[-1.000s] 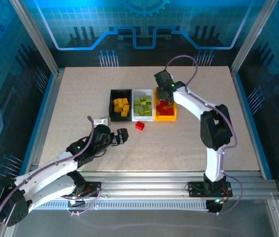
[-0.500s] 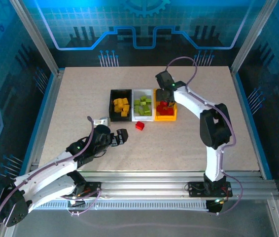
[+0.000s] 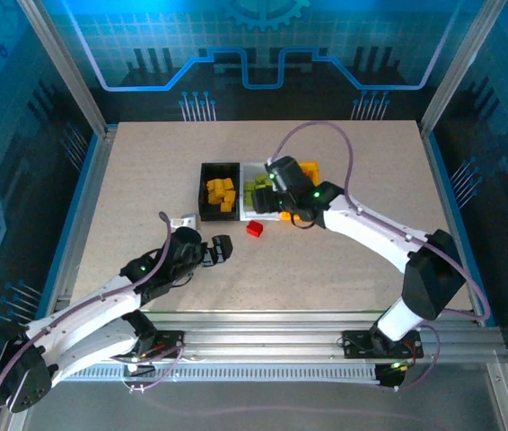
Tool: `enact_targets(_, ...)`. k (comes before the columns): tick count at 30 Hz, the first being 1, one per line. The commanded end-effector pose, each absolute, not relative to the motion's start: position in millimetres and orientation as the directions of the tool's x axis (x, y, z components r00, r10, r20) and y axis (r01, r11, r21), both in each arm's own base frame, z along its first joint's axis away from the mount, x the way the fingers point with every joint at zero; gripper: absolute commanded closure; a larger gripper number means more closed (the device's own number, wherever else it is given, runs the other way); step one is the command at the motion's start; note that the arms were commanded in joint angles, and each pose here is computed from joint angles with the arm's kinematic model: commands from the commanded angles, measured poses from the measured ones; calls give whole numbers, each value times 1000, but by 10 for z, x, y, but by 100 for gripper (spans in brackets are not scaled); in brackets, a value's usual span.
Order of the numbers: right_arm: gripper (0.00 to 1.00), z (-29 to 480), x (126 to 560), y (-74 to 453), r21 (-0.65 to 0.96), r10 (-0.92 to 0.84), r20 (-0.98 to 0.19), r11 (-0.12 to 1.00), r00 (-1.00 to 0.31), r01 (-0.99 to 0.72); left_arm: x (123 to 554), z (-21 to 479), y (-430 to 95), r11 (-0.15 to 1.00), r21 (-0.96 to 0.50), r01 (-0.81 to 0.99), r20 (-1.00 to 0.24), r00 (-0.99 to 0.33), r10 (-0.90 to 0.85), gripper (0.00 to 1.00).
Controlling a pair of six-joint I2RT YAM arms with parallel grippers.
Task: Sort the legos into containers by color
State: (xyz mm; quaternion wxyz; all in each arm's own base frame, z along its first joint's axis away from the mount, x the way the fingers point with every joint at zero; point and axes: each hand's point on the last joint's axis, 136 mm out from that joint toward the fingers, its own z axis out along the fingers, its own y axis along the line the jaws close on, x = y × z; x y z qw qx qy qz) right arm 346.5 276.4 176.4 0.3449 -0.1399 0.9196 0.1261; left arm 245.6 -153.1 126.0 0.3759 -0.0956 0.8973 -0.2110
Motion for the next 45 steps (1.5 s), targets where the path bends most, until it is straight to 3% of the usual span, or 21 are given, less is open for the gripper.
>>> enact_targets(1, 21, 1414, 3244, 2997, 144, -261, -612, 892, -747, -429, 2464, 1298, -1485, 898, -440, -16, -651, -684, -331, 1)
enact_targets(11, 18, 580, 3204, 3252, 50, -347, -503, 903, -792, -428, 2430, 1239, -1440, 900, -435, -28, -647, -686, -334, 1)
enact_targets(36, 20, 141, 3539, 3210, -74, -412, -515, 895, -752, -440, 2431, 1208, -1412, 905, -424, -34, -651, -683, -331, 1)
enact_targets(39, 24, 106, 3550, 3247, -79, -433, -513, 884, -741, -461, 2438, 1196, -1419, 906, -422, -36, -649, -686, -330, 1)
enact_targets(45, 40, 91, 3515, 3257, -81, -443, -516, 877, -733, -473, 2451, 1177, -1449, 906, -422, -33, -643, -693, -325, 1)
